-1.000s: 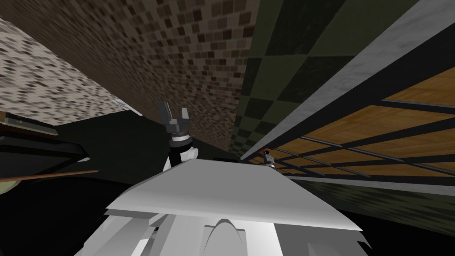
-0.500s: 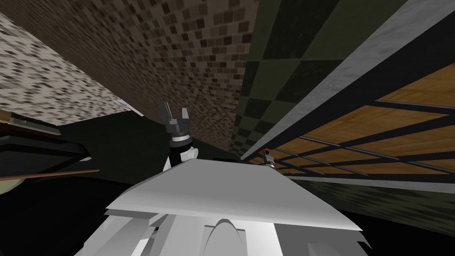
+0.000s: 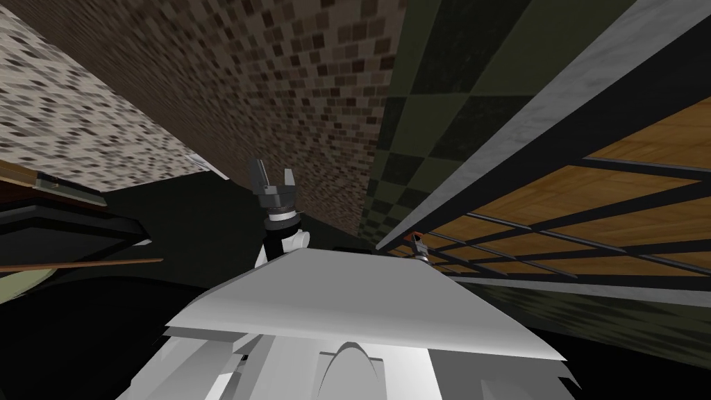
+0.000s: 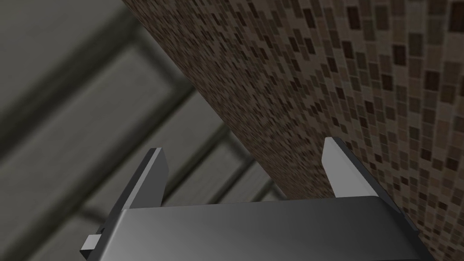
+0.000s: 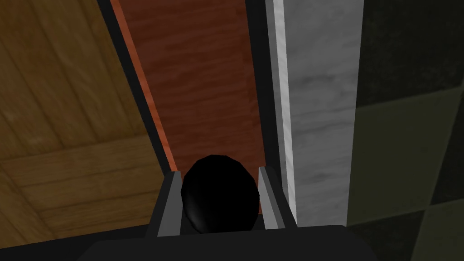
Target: Pull the door open
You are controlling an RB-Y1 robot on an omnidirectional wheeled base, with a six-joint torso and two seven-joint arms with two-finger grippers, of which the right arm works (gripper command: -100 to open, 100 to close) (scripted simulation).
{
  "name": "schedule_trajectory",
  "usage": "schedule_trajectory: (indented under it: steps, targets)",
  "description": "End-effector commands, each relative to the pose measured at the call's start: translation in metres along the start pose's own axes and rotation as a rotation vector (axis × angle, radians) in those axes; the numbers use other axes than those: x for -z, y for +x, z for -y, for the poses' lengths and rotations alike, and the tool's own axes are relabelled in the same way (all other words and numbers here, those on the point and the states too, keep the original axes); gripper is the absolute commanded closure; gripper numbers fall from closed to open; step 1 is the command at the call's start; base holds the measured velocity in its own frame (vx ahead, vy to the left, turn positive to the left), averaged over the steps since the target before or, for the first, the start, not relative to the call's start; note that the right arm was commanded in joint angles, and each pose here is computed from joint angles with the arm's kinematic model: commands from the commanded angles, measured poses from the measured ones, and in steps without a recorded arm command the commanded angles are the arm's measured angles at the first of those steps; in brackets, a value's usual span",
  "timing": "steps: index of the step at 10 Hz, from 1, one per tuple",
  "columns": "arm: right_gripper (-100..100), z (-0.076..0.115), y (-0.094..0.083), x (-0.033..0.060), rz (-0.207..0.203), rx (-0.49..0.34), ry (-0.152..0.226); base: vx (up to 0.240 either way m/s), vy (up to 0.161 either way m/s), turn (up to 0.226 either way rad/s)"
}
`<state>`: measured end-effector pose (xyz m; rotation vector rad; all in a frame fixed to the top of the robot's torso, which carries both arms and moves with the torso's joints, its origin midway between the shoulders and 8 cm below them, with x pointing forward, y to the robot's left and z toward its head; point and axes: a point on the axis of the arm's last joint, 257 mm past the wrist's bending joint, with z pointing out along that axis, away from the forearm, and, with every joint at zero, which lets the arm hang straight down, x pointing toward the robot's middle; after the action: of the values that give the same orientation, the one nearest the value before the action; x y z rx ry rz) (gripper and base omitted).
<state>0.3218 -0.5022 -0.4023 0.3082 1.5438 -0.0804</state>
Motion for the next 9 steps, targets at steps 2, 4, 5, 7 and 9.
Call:
schedule_trajectory:
  steps: [2,4,5,7,9]
  targets:
    - [100,-0.0003,-0.0004,-0.0013,0.004,-0.076,0.006,-0.032,-0.022,0.038]
    - [100,-0.0007,-0.0005,-0.0029,0.008,-0.140,0.012,-0.039,-0.022,0.053]
    - [100,-0.0007,-0.0005,-0.0029,0.008,-0.149,0.012,-0.033,-0.015,0.026]
    - [100,-0.0011,-0.0007,-0.0045,0.012,-0.215,0.018,-0.034,-0.016,0.040]
    - [100,-0.0013,-0.0008,-0.0053,0.014,-0.260,0.020,-0.026,-0.012,0.031]
